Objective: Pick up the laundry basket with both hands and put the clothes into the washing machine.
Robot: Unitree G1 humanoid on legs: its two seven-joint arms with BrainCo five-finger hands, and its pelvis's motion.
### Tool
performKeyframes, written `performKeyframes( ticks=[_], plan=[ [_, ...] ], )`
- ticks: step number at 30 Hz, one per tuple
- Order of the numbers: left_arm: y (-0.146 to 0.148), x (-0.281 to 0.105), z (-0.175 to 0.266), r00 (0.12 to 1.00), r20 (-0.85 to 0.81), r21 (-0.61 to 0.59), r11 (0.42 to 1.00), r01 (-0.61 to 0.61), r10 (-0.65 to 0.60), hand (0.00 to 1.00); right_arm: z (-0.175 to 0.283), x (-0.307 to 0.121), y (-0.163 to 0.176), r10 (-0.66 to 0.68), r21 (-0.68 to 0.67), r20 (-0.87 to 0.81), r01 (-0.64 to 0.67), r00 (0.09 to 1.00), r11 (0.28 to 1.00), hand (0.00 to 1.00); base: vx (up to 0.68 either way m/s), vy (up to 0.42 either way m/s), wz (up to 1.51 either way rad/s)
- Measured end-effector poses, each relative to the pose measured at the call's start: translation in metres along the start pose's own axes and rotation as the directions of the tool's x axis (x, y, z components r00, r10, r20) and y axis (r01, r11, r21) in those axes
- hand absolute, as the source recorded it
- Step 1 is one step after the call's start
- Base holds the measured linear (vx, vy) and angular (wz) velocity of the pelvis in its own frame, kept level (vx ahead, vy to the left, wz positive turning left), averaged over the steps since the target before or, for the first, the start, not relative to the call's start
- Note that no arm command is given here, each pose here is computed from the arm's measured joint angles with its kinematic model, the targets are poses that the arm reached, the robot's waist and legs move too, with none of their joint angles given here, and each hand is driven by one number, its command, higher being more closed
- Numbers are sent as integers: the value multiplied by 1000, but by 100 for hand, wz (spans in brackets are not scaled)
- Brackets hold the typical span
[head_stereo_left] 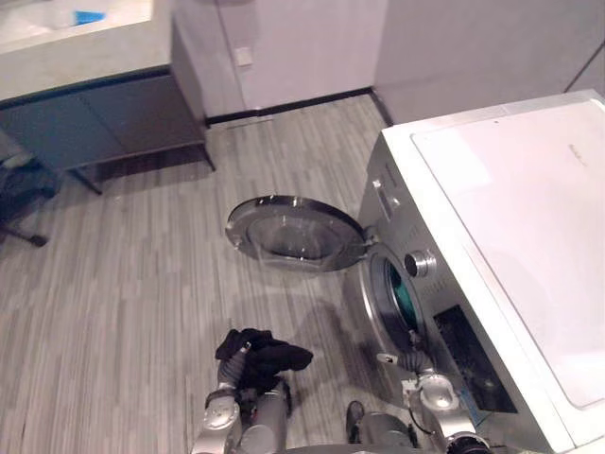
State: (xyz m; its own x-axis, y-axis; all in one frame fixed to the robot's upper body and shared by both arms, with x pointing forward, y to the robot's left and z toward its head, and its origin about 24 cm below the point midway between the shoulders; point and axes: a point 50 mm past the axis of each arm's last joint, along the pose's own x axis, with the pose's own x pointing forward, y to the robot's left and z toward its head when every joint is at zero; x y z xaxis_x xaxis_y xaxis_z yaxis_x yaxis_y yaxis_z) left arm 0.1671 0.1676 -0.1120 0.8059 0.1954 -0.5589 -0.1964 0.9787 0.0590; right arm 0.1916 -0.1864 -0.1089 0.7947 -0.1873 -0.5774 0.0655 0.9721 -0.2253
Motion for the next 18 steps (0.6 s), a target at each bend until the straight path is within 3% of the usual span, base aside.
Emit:
performKeyframes(
  ticks=[2,9,18],
  plan=[
    [-9,-4,-8,999,-30,7,1000,29,-29,100,-4,0,-7,-12,-19,-13,12,1000,1000,0,241,373,-133],
    [7,7,4,999,2,117,993,34,-35,100,-19,-11,13,22,26,-59,-20,998,999,0,162,318,-105],
    [17,13,24,997,79,100,995,-9,1,100,-22,-11,11,34,-22,-69,-36,997,999,0,26,-26,-104]
  ],
)
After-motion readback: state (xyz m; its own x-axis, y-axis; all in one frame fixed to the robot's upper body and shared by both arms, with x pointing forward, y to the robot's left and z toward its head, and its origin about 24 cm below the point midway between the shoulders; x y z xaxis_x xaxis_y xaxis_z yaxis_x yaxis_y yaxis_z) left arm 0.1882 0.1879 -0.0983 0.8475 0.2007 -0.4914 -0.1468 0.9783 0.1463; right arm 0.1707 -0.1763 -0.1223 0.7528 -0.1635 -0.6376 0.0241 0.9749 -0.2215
